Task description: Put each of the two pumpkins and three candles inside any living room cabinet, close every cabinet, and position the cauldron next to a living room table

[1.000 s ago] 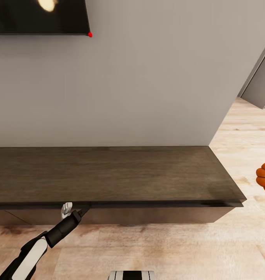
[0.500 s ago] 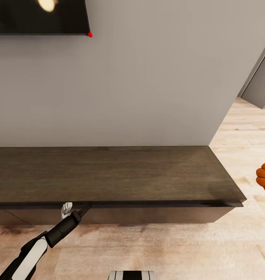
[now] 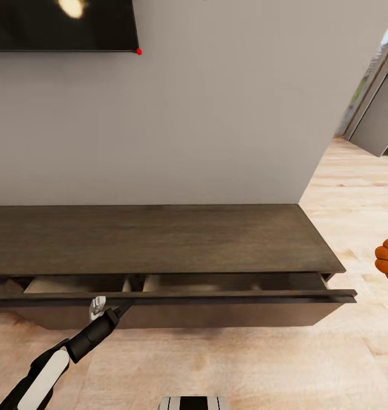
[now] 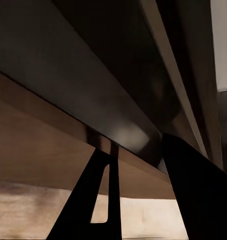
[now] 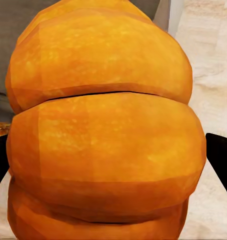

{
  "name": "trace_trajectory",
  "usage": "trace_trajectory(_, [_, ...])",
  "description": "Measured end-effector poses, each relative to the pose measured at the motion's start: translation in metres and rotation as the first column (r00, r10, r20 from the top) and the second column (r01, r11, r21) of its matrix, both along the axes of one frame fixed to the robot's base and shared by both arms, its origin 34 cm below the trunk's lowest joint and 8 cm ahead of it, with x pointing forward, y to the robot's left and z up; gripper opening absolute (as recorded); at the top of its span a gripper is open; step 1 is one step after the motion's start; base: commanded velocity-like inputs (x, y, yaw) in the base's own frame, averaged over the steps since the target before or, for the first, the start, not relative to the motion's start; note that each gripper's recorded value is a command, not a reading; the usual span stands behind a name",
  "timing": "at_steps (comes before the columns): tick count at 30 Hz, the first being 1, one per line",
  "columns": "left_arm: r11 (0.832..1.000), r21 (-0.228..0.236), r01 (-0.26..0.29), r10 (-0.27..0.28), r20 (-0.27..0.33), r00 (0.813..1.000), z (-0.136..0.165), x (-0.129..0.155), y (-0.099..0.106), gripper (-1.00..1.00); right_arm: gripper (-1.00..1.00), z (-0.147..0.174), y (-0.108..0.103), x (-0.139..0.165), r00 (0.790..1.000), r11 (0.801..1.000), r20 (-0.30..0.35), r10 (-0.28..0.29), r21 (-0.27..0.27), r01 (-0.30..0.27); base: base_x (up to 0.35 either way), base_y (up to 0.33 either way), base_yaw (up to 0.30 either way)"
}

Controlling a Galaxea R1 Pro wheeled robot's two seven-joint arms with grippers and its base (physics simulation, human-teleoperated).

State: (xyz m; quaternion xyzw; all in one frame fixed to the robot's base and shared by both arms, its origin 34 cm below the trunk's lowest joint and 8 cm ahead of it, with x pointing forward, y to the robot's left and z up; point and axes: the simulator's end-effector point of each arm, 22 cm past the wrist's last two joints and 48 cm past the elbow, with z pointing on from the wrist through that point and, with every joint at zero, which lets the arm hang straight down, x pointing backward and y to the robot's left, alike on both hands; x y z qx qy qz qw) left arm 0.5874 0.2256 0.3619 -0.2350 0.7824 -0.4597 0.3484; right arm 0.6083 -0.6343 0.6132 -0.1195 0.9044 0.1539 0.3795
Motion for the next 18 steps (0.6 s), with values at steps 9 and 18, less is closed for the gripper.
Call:
trace_trajectory(9, [1.0,0.0,0.001,-0.001,0.0,1.0,0.0002,-0.0002,-0.0001,-1.0,-1.0,0.0006,-0.0003,-0.0001,1.0,1.0,0.001,0.0,-0.001,0.0,-0.181,0.0,0.0])
trace_trajectory(18, [1.0,-0.003,0.001,-0.001,-0.002,1.0,0.0002,-0.0005,0.0,-1.0,-1.0,0.0036,-0.0001,0.0005,1.0,1.0,0.01,0.003,0.0,-0.003,-0.009,0.0,0.0])
